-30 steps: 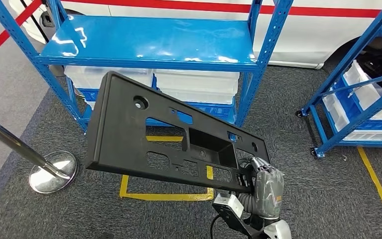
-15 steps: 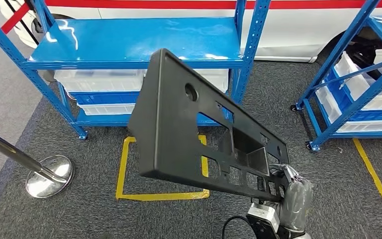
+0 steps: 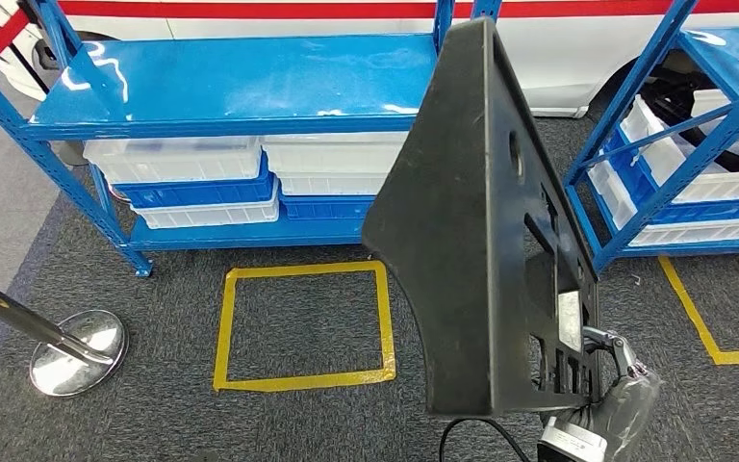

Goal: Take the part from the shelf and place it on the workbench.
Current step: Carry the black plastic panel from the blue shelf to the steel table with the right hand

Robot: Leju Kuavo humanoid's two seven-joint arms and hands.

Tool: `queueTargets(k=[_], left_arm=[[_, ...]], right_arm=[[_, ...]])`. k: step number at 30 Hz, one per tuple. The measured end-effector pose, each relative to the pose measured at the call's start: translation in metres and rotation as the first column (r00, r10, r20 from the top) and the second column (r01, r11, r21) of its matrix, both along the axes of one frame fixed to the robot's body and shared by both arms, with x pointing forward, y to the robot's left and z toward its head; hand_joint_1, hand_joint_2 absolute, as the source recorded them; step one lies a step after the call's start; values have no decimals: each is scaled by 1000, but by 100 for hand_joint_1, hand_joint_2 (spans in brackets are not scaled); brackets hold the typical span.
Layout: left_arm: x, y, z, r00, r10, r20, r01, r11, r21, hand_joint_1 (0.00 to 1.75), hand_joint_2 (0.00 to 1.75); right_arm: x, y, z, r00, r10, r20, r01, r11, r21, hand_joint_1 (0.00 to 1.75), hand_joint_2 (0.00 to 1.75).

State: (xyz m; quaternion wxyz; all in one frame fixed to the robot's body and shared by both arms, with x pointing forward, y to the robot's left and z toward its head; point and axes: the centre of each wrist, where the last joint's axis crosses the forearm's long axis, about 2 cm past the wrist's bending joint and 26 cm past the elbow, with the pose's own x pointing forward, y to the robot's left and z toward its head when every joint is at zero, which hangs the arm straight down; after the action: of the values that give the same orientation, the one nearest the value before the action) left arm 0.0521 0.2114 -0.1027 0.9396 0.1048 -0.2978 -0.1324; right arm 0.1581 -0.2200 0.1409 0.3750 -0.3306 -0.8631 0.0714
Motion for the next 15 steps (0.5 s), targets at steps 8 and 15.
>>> queueTargets(k=[8, 15], left_arm=[[0, 0, 0, 1000, 0, 0, 0, 1000, 0, 0, 175], [-1, -1, 0, 1000, 1, -1, -1, 1000, -2, 0, 175]], right_arm=[[0, -1, 0, 1000, -3, 2, 3, 1000, 2, 171, 175], [-2, -3, 1, 999, -31, 20, 30, 999, 26, 171, 175]])
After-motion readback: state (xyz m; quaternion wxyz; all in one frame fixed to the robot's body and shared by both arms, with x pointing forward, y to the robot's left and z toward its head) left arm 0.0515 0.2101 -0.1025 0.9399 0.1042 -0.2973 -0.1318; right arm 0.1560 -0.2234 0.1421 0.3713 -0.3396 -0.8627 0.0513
